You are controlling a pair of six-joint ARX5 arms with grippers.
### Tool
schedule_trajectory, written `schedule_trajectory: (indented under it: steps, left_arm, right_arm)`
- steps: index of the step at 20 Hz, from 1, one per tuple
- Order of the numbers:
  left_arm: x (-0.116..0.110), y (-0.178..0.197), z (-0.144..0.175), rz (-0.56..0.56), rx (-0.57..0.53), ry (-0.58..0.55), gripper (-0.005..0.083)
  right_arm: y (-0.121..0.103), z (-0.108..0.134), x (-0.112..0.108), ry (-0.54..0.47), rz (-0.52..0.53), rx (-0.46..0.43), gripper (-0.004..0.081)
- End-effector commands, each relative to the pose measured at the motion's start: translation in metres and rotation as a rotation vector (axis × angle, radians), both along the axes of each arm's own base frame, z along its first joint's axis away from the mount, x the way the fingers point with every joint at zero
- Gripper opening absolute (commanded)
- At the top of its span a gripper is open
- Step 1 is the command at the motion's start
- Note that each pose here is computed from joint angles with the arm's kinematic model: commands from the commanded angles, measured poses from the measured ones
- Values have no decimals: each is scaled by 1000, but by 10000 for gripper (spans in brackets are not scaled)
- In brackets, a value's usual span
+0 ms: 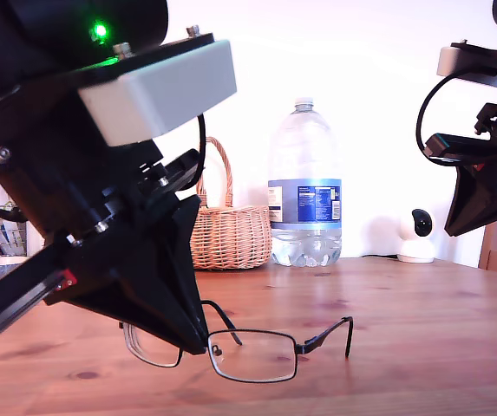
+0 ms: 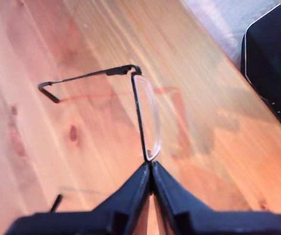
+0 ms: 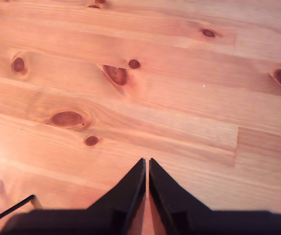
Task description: Pick up the glasses and open them, then place them back on the table
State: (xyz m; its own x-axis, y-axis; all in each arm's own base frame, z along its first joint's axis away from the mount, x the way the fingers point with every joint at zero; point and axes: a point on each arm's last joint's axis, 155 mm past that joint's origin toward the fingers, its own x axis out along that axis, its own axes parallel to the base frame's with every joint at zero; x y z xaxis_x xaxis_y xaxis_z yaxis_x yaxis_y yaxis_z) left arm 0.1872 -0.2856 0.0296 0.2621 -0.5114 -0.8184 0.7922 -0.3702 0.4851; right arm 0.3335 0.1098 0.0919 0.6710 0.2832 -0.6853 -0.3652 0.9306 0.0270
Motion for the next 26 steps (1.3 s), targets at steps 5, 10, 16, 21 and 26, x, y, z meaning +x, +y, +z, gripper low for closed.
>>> schedule_trajectory:
  steps: [5, 10, 16, 21, 26]
  left_arm:
    - [-4, 11, -32, 8, 74, 52, 182]
    - [7, 8, -17, 29, 45, -5, 219]
    - [8, 10, 16, 64, -21, -45, 219]
    - [27, 21, 60, 256, -132, -113, 122]
    - [39, 30, 100, 451, -300, -104, -16]
  right_arm:
    - [1, 1, 0, -4, 3, 9, -10]
    - [1, 1, 0, -4, 3, 9, -10]
    - [1, 1, 0, -4, 4, 9, -10]
    - [2, 3, 3, -16, 4, 13, -10]
    - [2, 8, 7, -36, -5, 25, -10]
